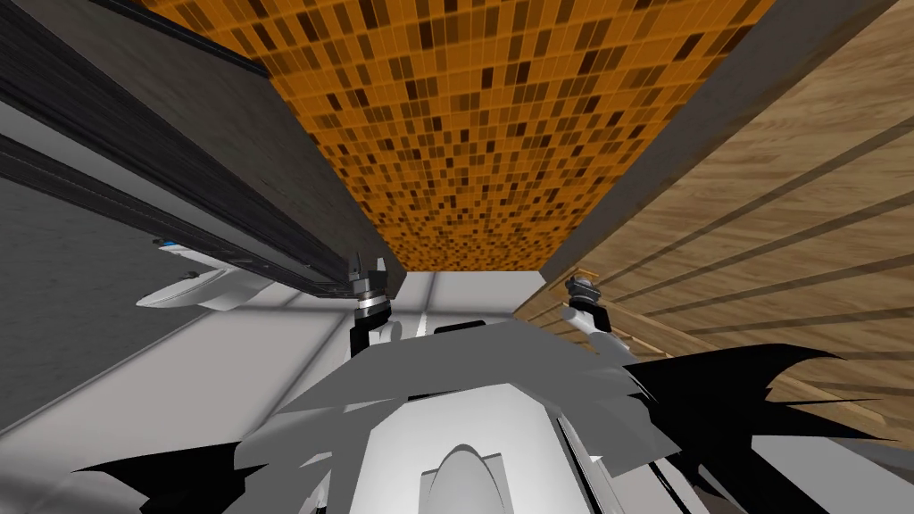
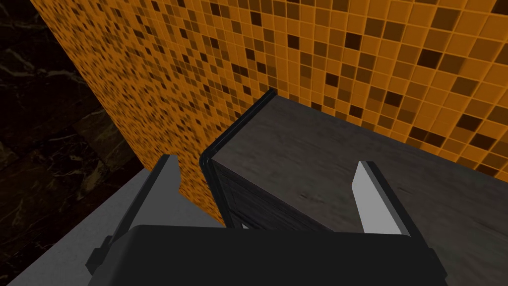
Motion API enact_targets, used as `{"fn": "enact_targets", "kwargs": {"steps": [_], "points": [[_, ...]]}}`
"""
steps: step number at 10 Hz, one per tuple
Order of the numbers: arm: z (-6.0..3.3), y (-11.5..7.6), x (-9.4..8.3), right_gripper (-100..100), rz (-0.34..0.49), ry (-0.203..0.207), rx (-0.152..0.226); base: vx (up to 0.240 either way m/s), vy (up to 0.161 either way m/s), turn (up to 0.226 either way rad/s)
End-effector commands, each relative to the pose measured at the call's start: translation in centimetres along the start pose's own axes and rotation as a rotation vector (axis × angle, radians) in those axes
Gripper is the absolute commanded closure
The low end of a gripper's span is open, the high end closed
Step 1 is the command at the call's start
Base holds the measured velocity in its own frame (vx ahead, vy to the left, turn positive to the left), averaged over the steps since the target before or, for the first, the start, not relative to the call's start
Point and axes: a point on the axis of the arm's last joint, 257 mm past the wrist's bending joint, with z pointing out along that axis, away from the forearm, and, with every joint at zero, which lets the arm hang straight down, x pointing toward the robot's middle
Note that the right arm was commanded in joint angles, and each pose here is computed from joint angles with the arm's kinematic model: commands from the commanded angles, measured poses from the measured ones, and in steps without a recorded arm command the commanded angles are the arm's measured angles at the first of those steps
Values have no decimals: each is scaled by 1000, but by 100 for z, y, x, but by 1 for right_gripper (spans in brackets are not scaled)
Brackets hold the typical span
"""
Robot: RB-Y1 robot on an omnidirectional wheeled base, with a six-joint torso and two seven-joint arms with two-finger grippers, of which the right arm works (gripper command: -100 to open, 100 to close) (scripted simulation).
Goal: Pull the door open
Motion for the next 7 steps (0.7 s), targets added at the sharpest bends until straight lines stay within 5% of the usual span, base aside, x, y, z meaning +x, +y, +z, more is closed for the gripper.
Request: {"fn": "enact_targets", "kwargs": {"steps": [1, 7], "points": [[-7, -73, 9, 100, -1, 3, 20, -177, 15, 44], [-56, -428, 33, 100, -1, 10, 114, -191, 47, 44]]}}
